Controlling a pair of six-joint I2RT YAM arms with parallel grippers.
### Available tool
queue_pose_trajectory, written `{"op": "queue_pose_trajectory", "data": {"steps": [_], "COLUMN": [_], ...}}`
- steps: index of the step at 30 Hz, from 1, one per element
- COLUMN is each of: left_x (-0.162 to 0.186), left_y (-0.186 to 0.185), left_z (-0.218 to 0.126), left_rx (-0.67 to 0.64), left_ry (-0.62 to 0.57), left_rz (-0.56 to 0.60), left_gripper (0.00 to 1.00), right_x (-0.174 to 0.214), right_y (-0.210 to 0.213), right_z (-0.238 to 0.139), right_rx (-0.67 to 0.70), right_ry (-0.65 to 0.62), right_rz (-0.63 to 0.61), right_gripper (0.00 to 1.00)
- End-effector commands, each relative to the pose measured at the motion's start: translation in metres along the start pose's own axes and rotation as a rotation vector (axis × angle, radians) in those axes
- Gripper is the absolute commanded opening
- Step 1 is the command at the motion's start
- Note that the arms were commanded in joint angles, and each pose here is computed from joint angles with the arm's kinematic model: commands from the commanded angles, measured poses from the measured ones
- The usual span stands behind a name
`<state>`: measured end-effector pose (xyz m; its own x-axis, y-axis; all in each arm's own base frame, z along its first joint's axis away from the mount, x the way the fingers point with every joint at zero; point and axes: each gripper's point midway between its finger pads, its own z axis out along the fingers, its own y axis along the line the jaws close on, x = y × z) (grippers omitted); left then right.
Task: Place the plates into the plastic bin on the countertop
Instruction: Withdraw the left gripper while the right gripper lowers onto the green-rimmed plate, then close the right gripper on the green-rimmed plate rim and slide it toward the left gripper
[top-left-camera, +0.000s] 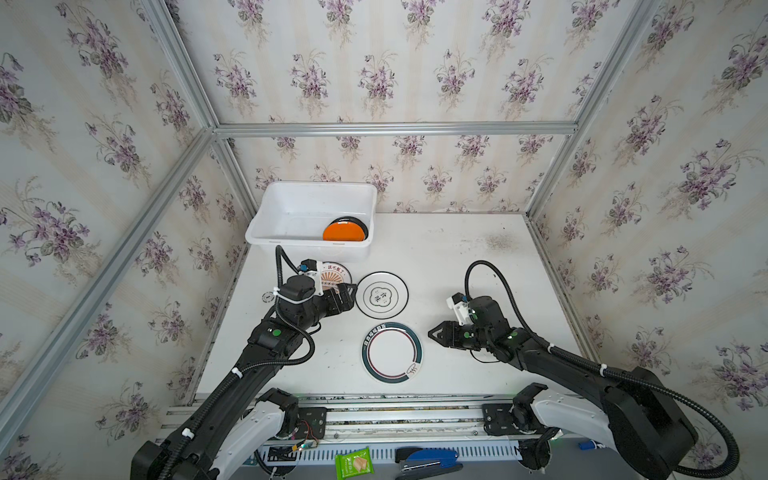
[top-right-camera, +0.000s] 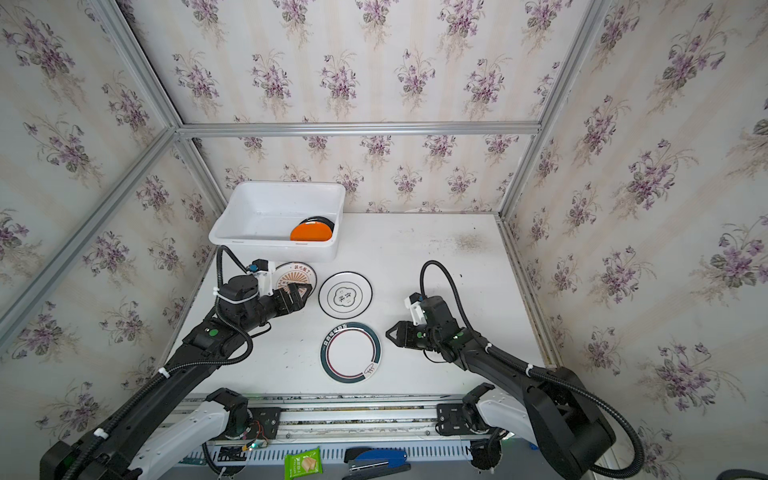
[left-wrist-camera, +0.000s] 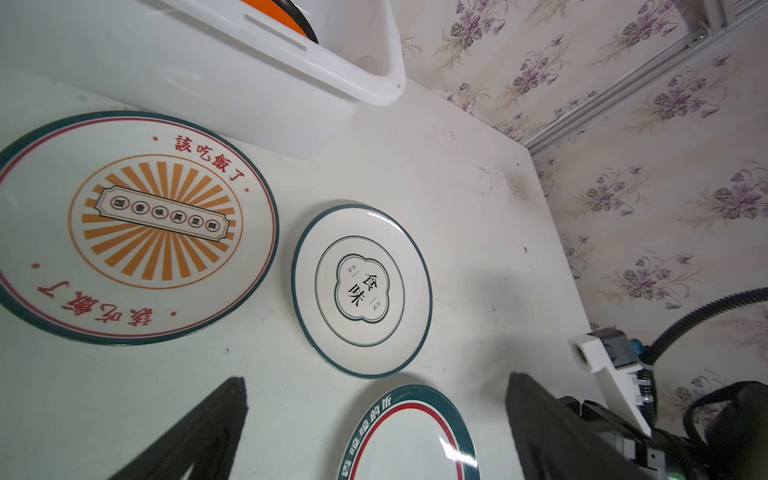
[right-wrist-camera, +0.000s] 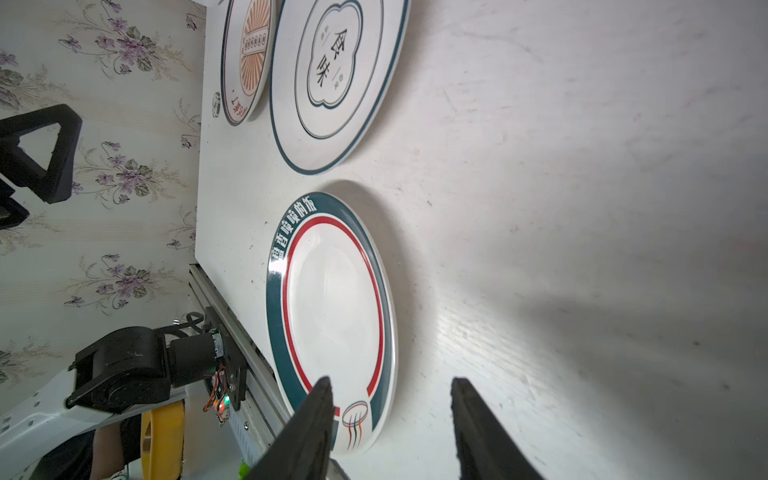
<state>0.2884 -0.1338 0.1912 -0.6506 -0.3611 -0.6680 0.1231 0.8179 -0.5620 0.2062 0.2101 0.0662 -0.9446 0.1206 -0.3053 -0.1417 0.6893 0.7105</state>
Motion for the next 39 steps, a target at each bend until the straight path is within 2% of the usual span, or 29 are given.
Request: {"op": "queue_pose_trajectory", "data": {"steps": [1,8,21,30,39], "left_x": [0.0,0.024,0.035,0.037,0.043], "left_y": [-0.018,-0.009,-0.006,-0.006,-0.003], "left_z": [0.002,0.013,0.018,0.017,0.019], "left_rx": [0.107,0.154,0.177,0.185,0.18], "left_ry": [0.003,0.028,0.045,0.049,0.065], "left_rz": [-0.016,-0.071,-0.08,-0.079,-0.079], "left_gripper": [0.99,0.99,1.0,0.99,0.99], "right_x": [-0.009,-0.004,0.023,0.027,0.028], "right_y": [0.012,0.01,0.02,0.01,0.006], "right_z": [0.001,0.011,0.049,0.057,0.06], "right_rx": [-0.054,-0.06,-0.075,-0.038,0.039], "right_ry": [-0.033,0.013,0.174,0.184,0.197], "right_rz": [-0.011,0.022,0.003,0.019,-0.014], "right_gripper": [0.49,0.55,0.39,0.31,0.16]}}
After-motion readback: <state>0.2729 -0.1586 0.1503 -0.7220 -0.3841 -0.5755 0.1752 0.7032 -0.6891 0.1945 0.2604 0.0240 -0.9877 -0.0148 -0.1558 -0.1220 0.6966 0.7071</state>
